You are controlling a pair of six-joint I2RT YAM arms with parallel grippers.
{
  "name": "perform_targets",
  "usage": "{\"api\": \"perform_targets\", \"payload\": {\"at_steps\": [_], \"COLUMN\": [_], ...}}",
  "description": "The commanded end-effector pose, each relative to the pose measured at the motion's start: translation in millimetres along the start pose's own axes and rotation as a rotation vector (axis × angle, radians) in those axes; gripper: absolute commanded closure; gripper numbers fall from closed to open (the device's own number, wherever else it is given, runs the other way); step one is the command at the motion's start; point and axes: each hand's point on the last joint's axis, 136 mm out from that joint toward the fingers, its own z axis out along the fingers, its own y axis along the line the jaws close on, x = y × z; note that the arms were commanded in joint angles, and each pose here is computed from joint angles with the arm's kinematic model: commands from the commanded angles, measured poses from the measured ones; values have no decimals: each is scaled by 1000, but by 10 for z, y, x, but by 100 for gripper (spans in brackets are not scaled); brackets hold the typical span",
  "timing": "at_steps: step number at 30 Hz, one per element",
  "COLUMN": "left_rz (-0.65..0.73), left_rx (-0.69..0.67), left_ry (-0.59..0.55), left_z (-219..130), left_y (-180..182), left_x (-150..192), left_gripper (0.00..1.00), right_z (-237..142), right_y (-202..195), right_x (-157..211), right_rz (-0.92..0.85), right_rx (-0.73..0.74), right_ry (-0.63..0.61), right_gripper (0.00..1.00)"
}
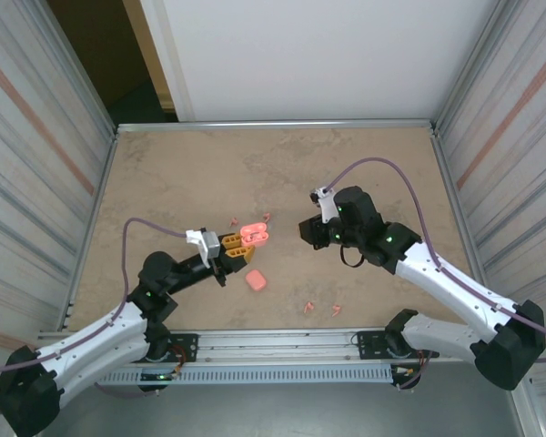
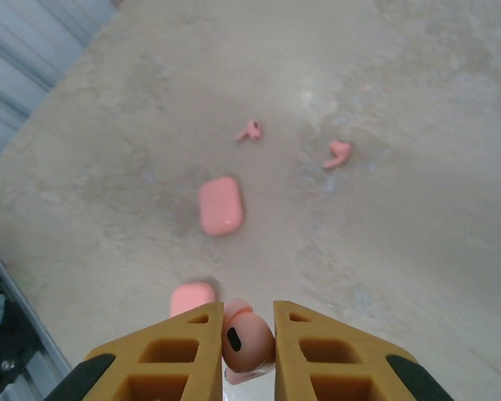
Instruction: Insert the wireless bluetooth earbuds into the charging case
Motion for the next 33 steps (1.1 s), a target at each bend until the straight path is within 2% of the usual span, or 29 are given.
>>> {"api": "perform_targets", "payload": {"at_steps": [1,18,33], "left_rz": [-27,-73,-95], "left_rx": [-26,12,41], "left_ry": [34,82,60], "left_z": [4,95,133], "left_y": [40,7,-29], "left_x": [64,100,43], "left_gripper": [100,100,100], "right_z": [-145,-225,-107], "right_y": [224,803,938], "right_x": [-290,-438,-387], "right_rz": [-96,-257,-290], "right_rx": [-37,-182,-218], "right_ry": [-92,-155,-149], "right_gripper": [81,81,81]}}
